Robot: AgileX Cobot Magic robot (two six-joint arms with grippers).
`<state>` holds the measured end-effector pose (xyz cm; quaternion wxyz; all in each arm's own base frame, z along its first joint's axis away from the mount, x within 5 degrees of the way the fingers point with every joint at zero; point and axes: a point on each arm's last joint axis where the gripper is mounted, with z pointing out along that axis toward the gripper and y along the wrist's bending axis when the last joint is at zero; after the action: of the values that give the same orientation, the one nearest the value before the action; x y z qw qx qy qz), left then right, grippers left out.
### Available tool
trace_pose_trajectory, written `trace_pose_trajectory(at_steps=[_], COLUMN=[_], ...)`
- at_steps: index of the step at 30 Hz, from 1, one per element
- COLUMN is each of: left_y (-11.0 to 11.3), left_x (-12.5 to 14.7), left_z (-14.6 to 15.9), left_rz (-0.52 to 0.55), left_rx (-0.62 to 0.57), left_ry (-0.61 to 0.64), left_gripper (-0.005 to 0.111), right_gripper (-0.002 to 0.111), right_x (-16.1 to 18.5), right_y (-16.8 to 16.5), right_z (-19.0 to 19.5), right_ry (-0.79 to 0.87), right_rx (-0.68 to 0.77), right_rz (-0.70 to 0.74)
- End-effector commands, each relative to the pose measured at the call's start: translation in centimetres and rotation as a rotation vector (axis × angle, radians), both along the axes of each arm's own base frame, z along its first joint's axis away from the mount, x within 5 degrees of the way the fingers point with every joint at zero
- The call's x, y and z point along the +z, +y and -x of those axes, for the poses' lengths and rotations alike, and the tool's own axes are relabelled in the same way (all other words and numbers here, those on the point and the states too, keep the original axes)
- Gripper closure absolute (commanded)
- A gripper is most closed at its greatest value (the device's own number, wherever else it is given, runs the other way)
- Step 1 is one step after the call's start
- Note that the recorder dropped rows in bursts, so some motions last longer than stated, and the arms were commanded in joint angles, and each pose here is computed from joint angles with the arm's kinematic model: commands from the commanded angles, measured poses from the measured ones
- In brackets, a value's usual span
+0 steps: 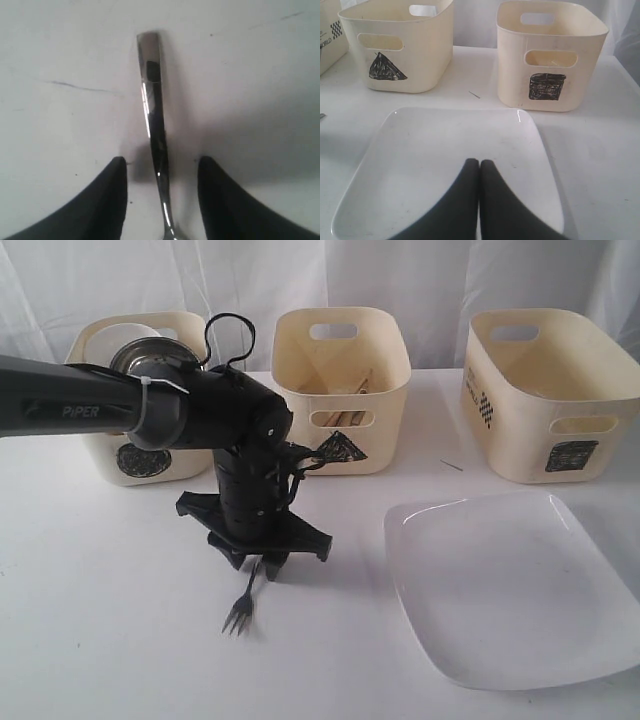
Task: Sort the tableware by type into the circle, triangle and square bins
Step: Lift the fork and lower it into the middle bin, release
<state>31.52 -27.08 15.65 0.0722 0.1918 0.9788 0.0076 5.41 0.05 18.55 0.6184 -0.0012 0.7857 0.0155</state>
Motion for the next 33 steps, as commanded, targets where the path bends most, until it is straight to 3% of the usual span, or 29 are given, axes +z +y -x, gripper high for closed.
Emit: trace_pose_trajectory(at_steps=[1, 5, 10, 14, 20, 24, 29, 33], left_y=[0.5, 0.5, 0.6, 0.3, 0.0, -0.4, -1.5, -2.1], left_x=[-1.2, -1.2, -0.8, 2.0, 8.2, 11.9, 14.9, 16.9], left_z=[0.5, 0.4, 0.3, 0.0, -0.1, 0.5, 0.8, 0.2], left_rz=[-0.036, -0.050, -0.077, -0.039, 0.091, 0.238, 0.394, 0.441], left_rx=[0.020, -0.003, -0.048, -0.121, -0.140, -0.170, -0.190, -0.243], left_ry=[0.041, 0.030, 0.024, -0.031, -0.184, -0.273, -0.430, -0.546], left_gripper=[0.077, 0.107, 0.107, 0.107, 0.107, 0.107, 0.107, 0.107], right_gripper=[0.108, 0.108, 0.108, 0.108, 0.108, 0.108, 0.108, 0.108], right_x=[-0.1, -0.1, -0.1, -0.1, -0.1, -0.1, -0.1, -0.1], right_y=[0.0, 0.0, 0.0, 0.0, 0.0, 0.0, 0.0, 0.0], right_z=[0.0, 0.0, 0.0, 0.0, 0.0, 0.0, 0.0, 0.0], right_ry=[-0.009, -0.009, -0.009, -0.009, -0.009, -0.009, -0.009, -0.009], right_rx=[-0.003, -0.003, -0.003, -0.003, -0.003, -0.003, -0.003, -0.003], right_rz=[-0.006, -0.006, -0.006, -0.006, -0.006, -0.006, -0.006, -0.006])
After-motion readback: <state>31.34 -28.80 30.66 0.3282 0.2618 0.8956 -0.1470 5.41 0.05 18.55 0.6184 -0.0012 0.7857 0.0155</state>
